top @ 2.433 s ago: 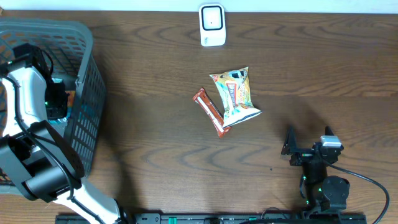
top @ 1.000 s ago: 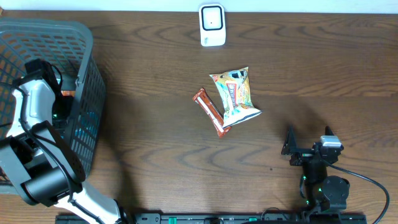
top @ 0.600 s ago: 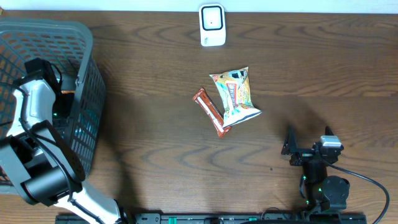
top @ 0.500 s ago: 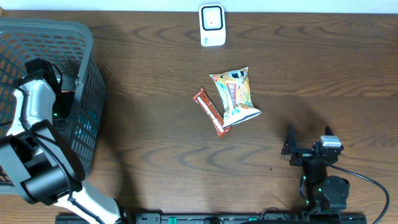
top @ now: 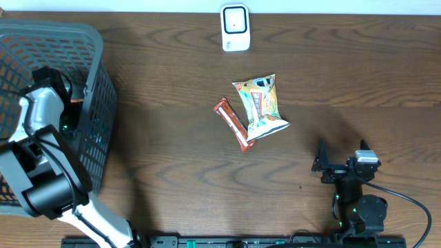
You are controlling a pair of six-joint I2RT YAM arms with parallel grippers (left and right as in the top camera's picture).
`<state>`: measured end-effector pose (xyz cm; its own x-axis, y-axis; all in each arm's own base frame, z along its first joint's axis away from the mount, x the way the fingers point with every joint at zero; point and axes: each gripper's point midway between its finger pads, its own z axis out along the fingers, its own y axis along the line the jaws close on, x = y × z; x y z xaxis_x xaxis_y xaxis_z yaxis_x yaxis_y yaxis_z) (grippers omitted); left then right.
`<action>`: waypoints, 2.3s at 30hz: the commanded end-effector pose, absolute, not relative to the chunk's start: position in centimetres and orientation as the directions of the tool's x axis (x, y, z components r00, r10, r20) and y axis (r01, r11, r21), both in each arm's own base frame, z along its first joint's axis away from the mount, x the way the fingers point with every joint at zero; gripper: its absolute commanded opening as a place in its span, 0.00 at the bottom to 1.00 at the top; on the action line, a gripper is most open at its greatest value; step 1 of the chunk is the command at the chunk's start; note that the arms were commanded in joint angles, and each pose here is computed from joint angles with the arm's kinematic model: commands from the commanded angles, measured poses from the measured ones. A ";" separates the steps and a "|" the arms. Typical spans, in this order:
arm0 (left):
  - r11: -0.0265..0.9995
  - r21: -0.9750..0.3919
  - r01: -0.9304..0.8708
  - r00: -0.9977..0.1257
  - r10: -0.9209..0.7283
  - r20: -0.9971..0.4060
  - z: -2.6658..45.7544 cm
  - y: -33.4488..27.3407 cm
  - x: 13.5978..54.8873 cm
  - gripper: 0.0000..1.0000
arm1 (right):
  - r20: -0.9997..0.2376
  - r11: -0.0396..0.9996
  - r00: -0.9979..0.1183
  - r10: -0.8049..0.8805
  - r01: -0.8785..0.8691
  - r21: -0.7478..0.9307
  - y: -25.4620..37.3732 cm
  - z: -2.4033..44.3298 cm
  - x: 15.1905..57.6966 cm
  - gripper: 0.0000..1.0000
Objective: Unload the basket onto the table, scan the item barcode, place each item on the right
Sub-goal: 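Reach the left gripper into the basket and grasp the blue Listerine bottle, then lift the Listerine bottle out and set it left of the snack bar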
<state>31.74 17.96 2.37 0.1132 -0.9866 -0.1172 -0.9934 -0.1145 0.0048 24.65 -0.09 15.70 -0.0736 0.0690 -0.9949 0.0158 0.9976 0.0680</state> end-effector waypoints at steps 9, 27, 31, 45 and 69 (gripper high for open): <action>-0.011 0.186 -0.982 0.008 -1.000 -0.015 -2.8 16.6 29.0 0.80 | -0.996 0.998 -0.072 0.058 0.033 0.056 -0.5 15.7 24.6 0.99; -0.004 -0.108 -0.994 0.023 -0.985 -0.172 9.5 19.9 30.2 0.57 | -0.996 0.998 -0.072 0.058 0.032 0.056 -0.5 15.7 24.6 0.99; 0.012 -0.253 -0.967 0.051 -0.969 -0.241 15.2 19.6 30.1 0.57 | -0.996 0.998 -0.072 0.058 0.033 0.056 -0.5 15.7 24.6 0.99; 0.289 -0.768 -0.571 0.051 -0.922 -0.384 35.3 10.4 27.6 0.57 | -0.996 0.998 -0.072 0.058 0.033 0.056 -0.5 15.7 24.6 0.99; 0.786 -0.355 -0.506 -0.778 -0.594 -0.206 15.2 -16.2 34.5 0.57 | -0.996 0.998 -0.072 0.058 0.032 0.056 -0.5 15.7 24.6 0.99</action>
<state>33.63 -16.59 17.51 -0.7786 -0.5961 -0.1960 -0.4802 0.7671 -0.4255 24.65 -0.09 15.70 -0.0736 0.0686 -0.9949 0.0158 0.9976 0.0677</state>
